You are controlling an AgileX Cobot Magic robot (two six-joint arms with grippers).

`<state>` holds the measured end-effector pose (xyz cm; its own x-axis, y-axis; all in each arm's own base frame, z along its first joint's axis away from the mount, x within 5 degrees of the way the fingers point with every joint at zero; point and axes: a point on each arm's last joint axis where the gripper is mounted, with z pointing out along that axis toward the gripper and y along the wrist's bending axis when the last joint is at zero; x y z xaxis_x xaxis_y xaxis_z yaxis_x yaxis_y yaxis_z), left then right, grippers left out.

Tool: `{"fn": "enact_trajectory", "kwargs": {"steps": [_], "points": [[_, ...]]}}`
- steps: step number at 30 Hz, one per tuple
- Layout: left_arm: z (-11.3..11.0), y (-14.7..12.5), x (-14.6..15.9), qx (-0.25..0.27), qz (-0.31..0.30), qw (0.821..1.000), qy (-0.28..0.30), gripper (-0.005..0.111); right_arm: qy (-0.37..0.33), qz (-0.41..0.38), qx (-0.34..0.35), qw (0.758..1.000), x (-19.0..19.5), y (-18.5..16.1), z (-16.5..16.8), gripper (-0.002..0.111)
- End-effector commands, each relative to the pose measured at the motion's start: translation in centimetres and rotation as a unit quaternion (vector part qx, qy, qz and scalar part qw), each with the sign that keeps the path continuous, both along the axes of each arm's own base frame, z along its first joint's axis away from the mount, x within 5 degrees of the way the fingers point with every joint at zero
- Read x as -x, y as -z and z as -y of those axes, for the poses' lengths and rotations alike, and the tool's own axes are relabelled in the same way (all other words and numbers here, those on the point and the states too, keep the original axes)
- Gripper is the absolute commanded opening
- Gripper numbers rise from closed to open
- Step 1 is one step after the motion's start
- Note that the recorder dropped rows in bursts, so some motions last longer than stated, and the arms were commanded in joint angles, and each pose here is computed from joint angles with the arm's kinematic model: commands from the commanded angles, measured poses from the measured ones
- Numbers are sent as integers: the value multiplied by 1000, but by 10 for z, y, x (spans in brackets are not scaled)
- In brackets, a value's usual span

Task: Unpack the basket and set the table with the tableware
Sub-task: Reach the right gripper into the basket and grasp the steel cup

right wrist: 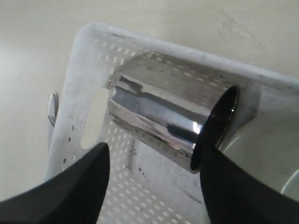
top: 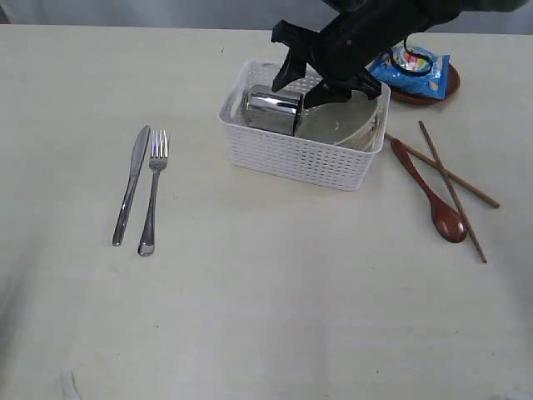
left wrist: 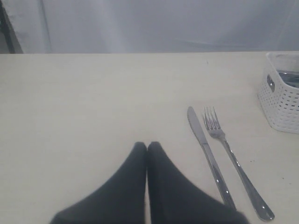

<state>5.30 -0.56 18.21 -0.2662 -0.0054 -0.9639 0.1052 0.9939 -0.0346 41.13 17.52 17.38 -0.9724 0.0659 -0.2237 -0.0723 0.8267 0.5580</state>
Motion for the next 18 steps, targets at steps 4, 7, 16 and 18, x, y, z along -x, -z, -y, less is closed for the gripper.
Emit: {"fn": "enact_trajectory", "kwargs": {"steps": [4,7,16,18], "points": [[0,0,0,-2,5,1000,-2,0,0,-5,23,1000,1,22,3,54],[0,0,0,-2,5,1000,-2,0,-8,13,12,1000,0,21,-3,51],[0,0,0,-2,5,1000,-2,0,-9,63,-11,998,-2,15,-21,13],[0,0,0,-2,5,1000,-2,0,-12,72,-15,997,-2,14,-25,12]]}}
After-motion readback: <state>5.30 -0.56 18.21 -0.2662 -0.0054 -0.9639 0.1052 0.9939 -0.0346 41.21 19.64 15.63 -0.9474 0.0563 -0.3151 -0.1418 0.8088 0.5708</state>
